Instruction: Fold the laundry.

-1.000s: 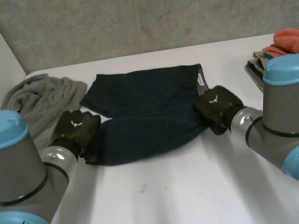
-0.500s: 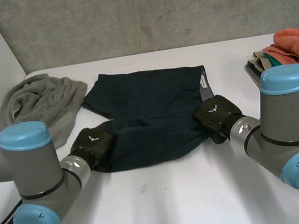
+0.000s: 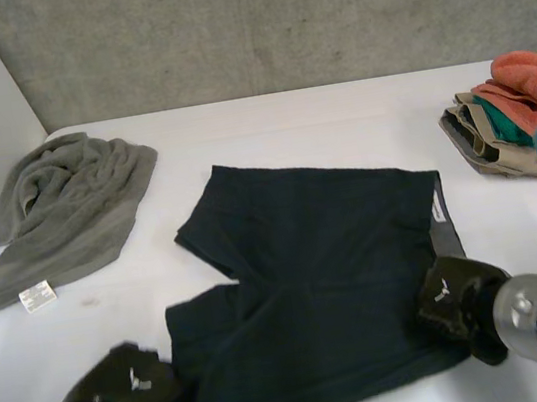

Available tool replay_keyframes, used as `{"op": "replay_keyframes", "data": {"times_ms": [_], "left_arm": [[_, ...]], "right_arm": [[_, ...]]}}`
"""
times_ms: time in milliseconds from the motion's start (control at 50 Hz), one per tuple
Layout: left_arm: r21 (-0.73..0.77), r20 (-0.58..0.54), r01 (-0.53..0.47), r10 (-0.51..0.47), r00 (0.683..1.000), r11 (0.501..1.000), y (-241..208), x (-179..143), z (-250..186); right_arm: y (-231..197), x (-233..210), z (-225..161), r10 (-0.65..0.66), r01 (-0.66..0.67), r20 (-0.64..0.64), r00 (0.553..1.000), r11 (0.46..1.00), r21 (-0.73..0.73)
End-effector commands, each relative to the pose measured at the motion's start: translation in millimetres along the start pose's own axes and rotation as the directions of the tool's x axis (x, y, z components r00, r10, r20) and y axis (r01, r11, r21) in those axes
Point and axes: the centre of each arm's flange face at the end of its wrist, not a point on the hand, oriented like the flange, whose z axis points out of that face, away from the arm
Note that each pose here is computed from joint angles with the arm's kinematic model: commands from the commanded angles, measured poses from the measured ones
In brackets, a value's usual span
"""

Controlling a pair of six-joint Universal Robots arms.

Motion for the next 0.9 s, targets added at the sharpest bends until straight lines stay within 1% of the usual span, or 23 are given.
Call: {"op": "replay_keyframes", "data": {"times_ms": [20,60,120,160,180,200,220,260,280,300,360,420,460,480,540,580,640,680,740,820,840,880,900], "left_arm": [[0.1,0.104,-0.076,0.065,0.992,0.992,-17.9,-15.7,-1.1],[0.189,0.199,-0.089,0.051,0.979,0.978,-35.5,-33.9,15.0],[0.277,0.294,-0.102,0.017,0.956,0.955,-54.1,-53.5,37.2],[0.384,0.371,-0.128,-0.026,0.928,0.915,-77.5,-69.8,56.3],[0.414,0.391,-0.133,-0.044,0.919,0.901,-84.2,-75.2,63.4],[0.441,0.413,-0.139,-0.063,0.909,0.887,-90.8,-82.1,70.6],[0.485,0.447,-0.154,-0.093,0.89,0.861,-102.3,-93.4,87.7],[0.523,0.474,-0.169,-0.12,0.872,0.835,-114.1,-103.7,105.0],[0.548,0.501,-0.186,-0.142,0.853,0.816,-124.0,-113.4,121.0],[0.556,0.515,-0.195,-0.151,0.844,0.808,-128.8,-117.5,128.7],[0.564,0.551,-0.201,-0.185,0.814,0.801,-141.7,-132.6,159.7],[0.567,0.57,-0.206,-0.2,0.797,0.797,-150.2,-140.6,183.6],[0.583,0.586,-0.217,-0.22,0.78,0.783,-157.9,-150.2,204.8],[0.589,0.592,-0.223,-0.227,0.773,0.777,-159.8,-154.2,212.8],[0.608,0.612,-0.245,-0.249,0.751,0.755,-167.6,-161.8,235.0],[0.623,0.62,-0.26,-0.263,0.739,0.738,-172.0,-163.5,250.5],[0.638,0.618,-0.267,-0.274,0.737,0.722,-175.4,-161.3,262.3],[0.666,0.593,-0.256,-0.289,0.752,0.701,-177.6,-154.4,269.5],[0.718,0.539,-0.213,-0.335,0.773,0.663,-185.1,-146.3,266.5],[0.774,0.457,-0.152,-0.376,0.806,0.614,-200.2,-128.3,252.7],[0.784,0.447,-0.145,-0.385,0.808,0.604,-204.2,-128.7,245.3],[0.806,0.42,-0.123,-0.414,0.808,0.579,-212.4,-135.2,218.1],[0.809,0.411,-0.113,-0.419,0.81,0.576,-212.6,-135.5,212.6]], "right_arm": [[-3.9,1.3,-9.3,-0.014,0.015,-0.023,1.0,0.999,0.033],[-9.6,10.8,-8.5,-0.008,0.012,-0.066,0.998,0.998,0.059],[-19.9,30.5,1.9,0.031,-0.012,-0.157,0.987,0.993,0.119],[-23.2,39.8,15.6,0.072,-0.044,-0.195,0.978,0.989,0.144],[-26.4,49.8,30.5,0.11,-0.071,-0.233,0.966,0.983,0.169],[-28.1,54.7,37.3,0.129,-0.084,-0.254,0.959,0.98,0.182],[-30.1,60.5,42.7,0.146,-0.093,-0.276,0.95,0.976,0.196],[-33.0,70.6,52.0,0.174,-0.107,-0.317,0.932,0.97,0.218],[-36.4,80.8,61.7,0.19,-0.107,-0.369,0.91,0.966,0.234],[-37.7,83.8,63.8,0.193,-0.104,-0.386,0.902,0.965,0.239],[-46.5,103.0,81.3,0.204,-0.067,-0.477,0.855,0.955,0.289],[-51.8,119.5,110.8,0.217,-0.025,-0.546,0.809,0.941,0.337],[-55.1,127.6,124.8,0.227,0.0,-0.581,0.782,0.931,0.364],[-57.3,136.1,137.8,0.238,0.023,-0.616,0.751,0.923,0.384],[-56.5,148.6,165.5,0.247,0.061,-0.669,0.701,0.914,0.401],[-56.5,152.5,178.2,0.25,0.077,-0.689,0.68,0.91,0.407],[-51.3,152.9,203.0,0.236,0.094,-0.707,0.666,0.914,0.394],[-47.3,152.6,213.1,0.232,0.086,-0.714,0.661,0.921,0.38],[-43.6,155.5,217.8,0.235,0.06,-0.741,0.629,0.936,0.348],[-51.3,165.7,192.5,0.295,0.023,-0.745,0.598,0.923,0.384],[-52.2,167.0,185.7,0.316,0.01,-0.737,0.598,0.916,0.402],[-56.9,168.7,159.9,0.383,-0.029,-0.69,0.614,0.885,0.465],[-59.5,169.1,148.9,0.405,-0.042,-0.668,0.624,0.871,0.489]]}}
